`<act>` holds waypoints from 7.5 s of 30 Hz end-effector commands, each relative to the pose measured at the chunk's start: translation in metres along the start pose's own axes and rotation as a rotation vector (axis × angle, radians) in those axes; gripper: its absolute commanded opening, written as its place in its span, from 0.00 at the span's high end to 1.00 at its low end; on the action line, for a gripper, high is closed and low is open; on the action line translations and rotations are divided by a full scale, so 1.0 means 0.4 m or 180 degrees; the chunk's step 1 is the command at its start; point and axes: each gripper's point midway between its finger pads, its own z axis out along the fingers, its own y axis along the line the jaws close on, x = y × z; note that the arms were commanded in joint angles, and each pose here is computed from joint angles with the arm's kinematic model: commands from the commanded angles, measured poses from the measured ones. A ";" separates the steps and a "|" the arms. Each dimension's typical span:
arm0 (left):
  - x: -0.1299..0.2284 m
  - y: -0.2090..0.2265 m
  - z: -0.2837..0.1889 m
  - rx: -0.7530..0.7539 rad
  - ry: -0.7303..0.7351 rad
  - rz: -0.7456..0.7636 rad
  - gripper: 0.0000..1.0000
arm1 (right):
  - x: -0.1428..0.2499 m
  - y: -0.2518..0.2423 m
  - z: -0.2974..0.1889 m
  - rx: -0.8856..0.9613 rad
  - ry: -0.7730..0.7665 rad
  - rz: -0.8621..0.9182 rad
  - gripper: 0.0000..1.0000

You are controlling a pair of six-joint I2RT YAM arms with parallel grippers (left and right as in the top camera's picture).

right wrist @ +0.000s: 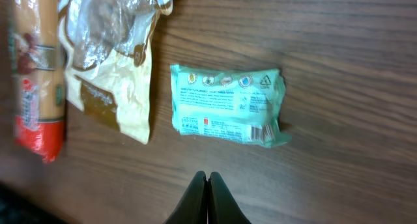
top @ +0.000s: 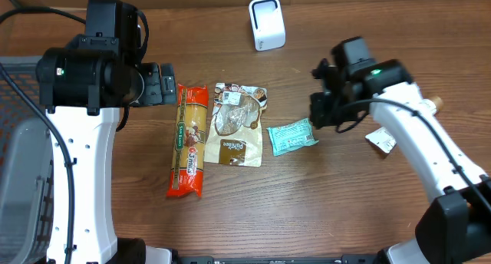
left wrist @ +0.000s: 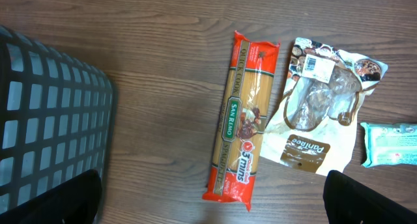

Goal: Scan the item barcode

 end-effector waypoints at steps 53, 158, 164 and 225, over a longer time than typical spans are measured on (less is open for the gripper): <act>-0.001 0.009 -0.003 -0.0043 -0.0021 -0.0037 0.00 | 0.003 0.116 0.200 -0.0022 0.0143 -0.0150 0.60; -0.001 0.009 -0.003 -0.0043 -0.0021 -0.0037 0.00 | 0.014 -0.241 0.283 -0.0727 -0.0579 0.1435 0.76; -0.001 0.009 -0.003 -0.0043 -0.0021 -0.0037 0.00 | -0.008 -0.249 0.261 -0.0815 -0.0695 0.0915 0.96; -0.001 0.009 -0.003 -0.0043 -0.0021 -0.0037 0.00 | -0.002 -0.020 -0.248 -0.1530 -0.1143 -0.0337 0.96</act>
